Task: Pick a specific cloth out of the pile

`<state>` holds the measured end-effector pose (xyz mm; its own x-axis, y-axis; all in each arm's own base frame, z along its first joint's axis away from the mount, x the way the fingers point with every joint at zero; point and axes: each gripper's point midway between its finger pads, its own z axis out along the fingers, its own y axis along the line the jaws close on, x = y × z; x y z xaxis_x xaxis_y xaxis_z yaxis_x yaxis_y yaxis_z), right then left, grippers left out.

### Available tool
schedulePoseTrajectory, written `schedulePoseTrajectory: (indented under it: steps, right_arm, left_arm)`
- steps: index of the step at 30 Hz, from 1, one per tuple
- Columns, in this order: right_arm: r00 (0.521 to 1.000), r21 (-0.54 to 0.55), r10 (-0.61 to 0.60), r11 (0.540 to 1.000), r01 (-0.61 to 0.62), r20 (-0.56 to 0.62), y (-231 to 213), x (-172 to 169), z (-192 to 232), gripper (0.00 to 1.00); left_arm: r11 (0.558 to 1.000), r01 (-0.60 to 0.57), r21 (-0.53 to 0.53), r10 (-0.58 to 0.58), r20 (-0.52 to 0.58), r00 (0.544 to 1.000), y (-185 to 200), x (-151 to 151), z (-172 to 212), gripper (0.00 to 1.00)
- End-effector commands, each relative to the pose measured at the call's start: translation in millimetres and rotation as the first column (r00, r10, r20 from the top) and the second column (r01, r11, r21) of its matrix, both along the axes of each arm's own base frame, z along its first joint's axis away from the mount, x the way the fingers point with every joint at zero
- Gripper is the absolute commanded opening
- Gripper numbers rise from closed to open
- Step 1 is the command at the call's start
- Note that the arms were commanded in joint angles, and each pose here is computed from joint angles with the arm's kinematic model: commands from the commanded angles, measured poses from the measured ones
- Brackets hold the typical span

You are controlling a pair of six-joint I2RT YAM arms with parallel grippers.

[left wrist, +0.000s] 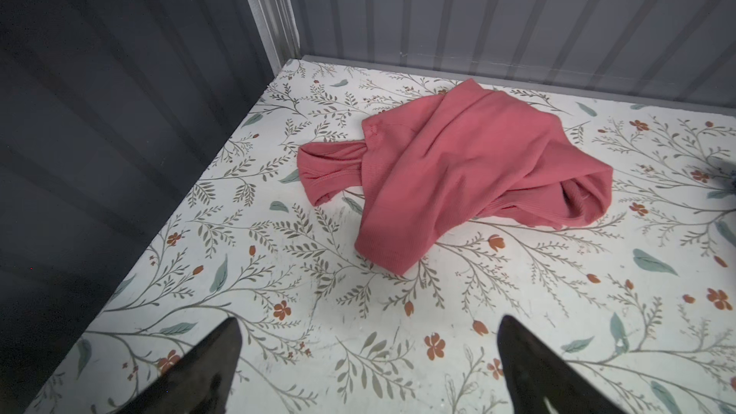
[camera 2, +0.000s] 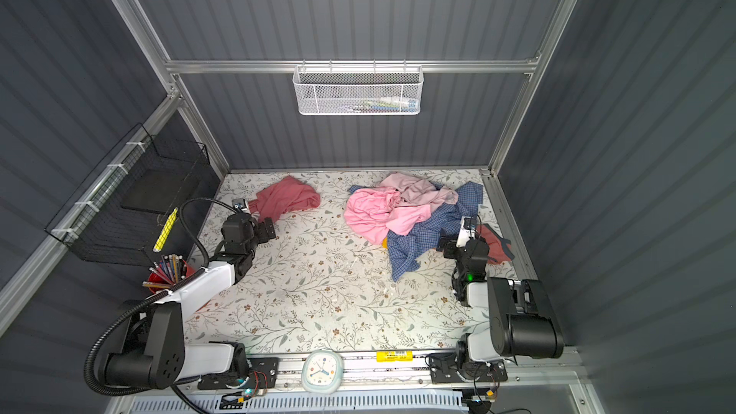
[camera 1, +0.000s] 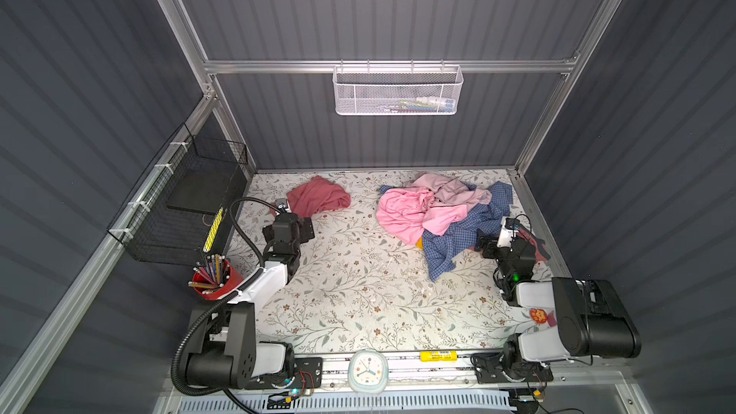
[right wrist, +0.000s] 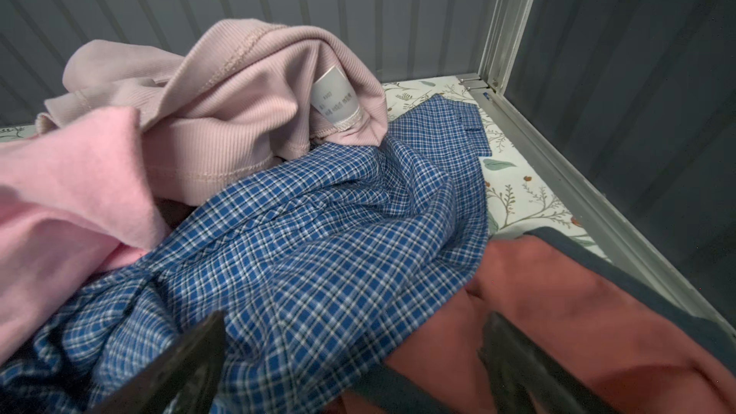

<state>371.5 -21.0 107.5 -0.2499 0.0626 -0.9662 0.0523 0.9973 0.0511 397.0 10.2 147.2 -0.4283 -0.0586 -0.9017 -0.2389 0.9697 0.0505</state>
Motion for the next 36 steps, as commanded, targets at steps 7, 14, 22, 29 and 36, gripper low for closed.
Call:
schedulePoseTrajectory:
  steps: [7,14,22,29,36]
  right_arm:
    - [1.000,0.012,-0.022,1.000,0.022,0.008,-5,14,12,0.99]
    - [1.000,0.009,-0.023,1.000,0.023,0.012,-4,15,13,0.99]
    - [1.000,0.006,-0.026,1.000,0.025,0.010,-4,15,12,0.99]
    - [1.000,-0.015,-0.007,1.000,0.007,0.014,2,14,12,0.99]
    - [1.000,-0.023,-0.007,1.000,0.008,0.017,3,14,12,0.99]
  left_arm:
    - [0.996,0.008,0.087,-0.015,0.077,0.997,10,16,-16,1.00]
    - [0.984,0.168,0.054,-0.173,0.108,0.979,-13,18,-19,1.00]
    - [0.980,0.195,0.041,-0.198,0.081,0.977,-17,3,-43,1.00]
    - [0.985,0.170,0.042,-0.172,0.058,0.983,-13,12,-77,1.00]
    - [0.994,0.102,0.046,-0.103,0.022,0.994,-3,17,-83,1.00]
